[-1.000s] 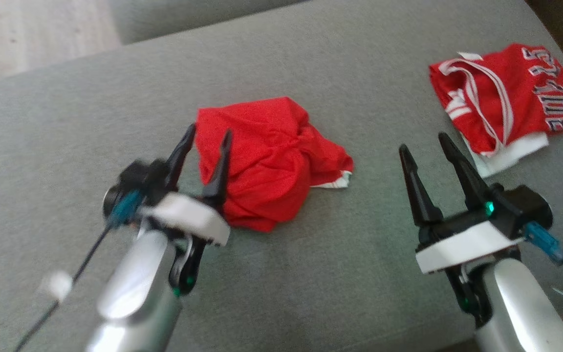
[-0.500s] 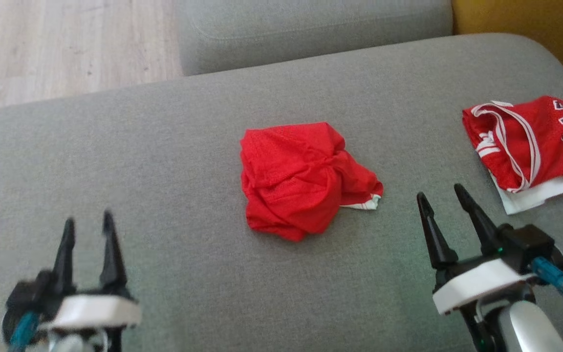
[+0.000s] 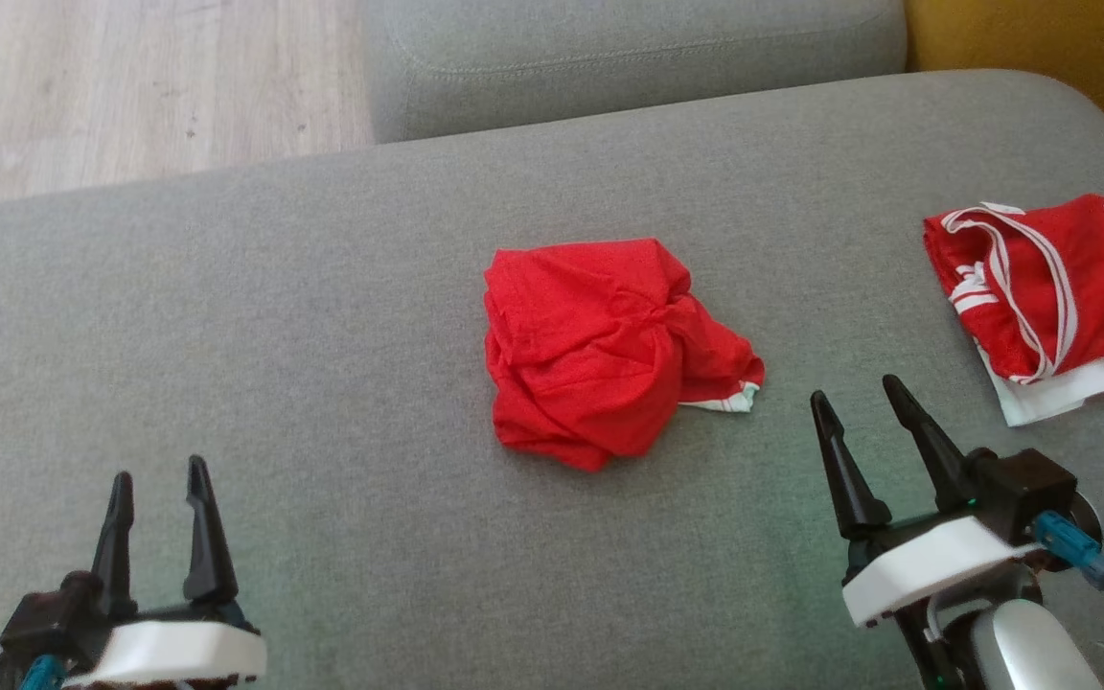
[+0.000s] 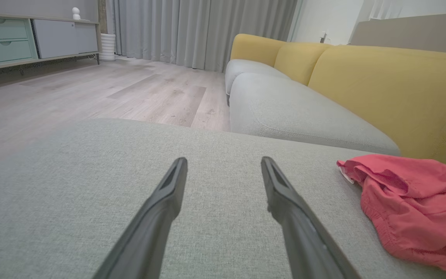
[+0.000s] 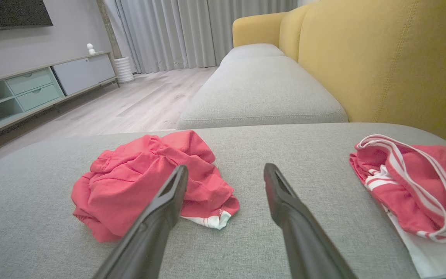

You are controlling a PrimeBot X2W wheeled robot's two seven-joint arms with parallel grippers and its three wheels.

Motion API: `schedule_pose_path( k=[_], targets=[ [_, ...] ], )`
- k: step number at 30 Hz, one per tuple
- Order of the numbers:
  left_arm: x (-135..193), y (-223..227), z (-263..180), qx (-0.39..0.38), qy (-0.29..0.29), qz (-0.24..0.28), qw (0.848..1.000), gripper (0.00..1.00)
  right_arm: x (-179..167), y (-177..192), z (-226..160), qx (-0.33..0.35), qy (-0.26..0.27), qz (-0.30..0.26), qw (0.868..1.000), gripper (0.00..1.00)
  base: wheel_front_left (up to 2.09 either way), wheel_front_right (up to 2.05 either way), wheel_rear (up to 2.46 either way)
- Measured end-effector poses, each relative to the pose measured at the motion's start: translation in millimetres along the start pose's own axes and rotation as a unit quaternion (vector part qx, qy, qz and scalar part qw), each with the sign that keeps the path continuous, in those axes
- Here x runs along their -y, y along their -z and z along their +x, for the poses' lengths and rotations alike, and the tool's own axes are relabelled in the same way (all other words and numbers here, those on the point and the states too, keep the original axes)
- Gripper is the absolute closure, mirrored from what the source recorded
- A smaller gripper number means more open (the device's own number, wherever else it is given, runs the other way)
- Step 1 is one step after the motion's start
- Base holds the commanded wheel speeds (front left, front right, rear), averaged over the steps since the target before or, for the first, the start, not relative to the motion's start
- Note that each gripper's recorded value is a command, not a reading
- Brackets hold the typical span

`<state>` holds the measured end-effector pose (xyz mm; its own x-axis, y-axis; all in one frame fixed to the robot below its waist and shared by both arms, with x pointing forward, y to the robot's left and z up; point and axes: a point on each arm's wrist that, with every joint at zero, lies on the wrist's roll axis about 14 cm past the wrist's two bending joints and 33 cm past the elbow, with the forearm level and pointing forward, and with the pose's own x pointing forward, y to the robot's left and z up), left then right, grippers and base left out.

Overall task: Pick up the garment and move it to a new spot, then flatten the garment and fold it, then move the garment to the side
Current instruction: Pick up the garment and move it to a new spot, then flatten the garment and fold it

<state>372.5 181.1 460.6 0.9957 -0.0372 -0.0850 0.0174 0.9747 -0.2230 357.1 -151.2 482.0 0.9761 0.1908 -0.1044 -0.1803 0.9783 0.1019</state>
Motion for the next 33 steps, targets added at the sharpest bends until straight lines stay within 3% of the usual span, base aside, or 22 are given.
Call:
schedule_pose_path(
  k=[5, 15, 24, 28, 29, 30, 31, 33],
  targets=[
    [1, 1, 4, -0.002, 0.003, 0.002, 1.000, 0.00, -2, 8, 4, -0.020, -0.007, -0.003, 1.000, 0.00, 0.00, 0.00, 0.00],
    [0, -1, 23, 0.002, 0.001, 0.002, 1.000, 0.00, 0, 50, 40, -0.151, -0.019, -0.012, 0.988, 0.00, 0.00, 0.00, 0.00],
    [-10, 8, 27, -0.009, -0.011, 0.006, 1.000, 0.00, -13, 107, 69, -0.255, -0.048, -0.013, 0.966, 0.00, 0.00, 0.00, 0.00],
    [-12, 6, 24, -0.008, -0.015, 0.006, 1.000, 0.00, -13, 111, 71, -0.269, -0.043, -0.001, 0.962, 0.00, 0.00, 0.00, 0.00],
    [-12, 5, 23, -0.006, -0.015, 0.006, 1.000, 0.00, -14, 111, 72, -0.270, -0.043, 0.002, 0.962, 0.12, 0.00, 0.00, 0.00],
    [-12, 4, 23, -0.004, -0.014, 0.006, 1.000, 0.00, -15, 111, 72, -0.270, -0.043, 0.005, 0.962, 0.91, 0.00, 0.00, 0.00],
    [-11, 2, 23, -0.003, -0.014, 0.006, 1.000, 0.00, -15, 110, 72, -0.270, -0.043, 0.007, 0.962, 1.00, 0.00, 0.00, 0.00],
    [-10, 0, 22, 0.001, -0.013, 0.006, 1.000, 0.00, -17, 109, 71, -0.273, -0.047, 0.008, 0.961, 1.00, 0.00, 0.00, 0.00]
  ],
)
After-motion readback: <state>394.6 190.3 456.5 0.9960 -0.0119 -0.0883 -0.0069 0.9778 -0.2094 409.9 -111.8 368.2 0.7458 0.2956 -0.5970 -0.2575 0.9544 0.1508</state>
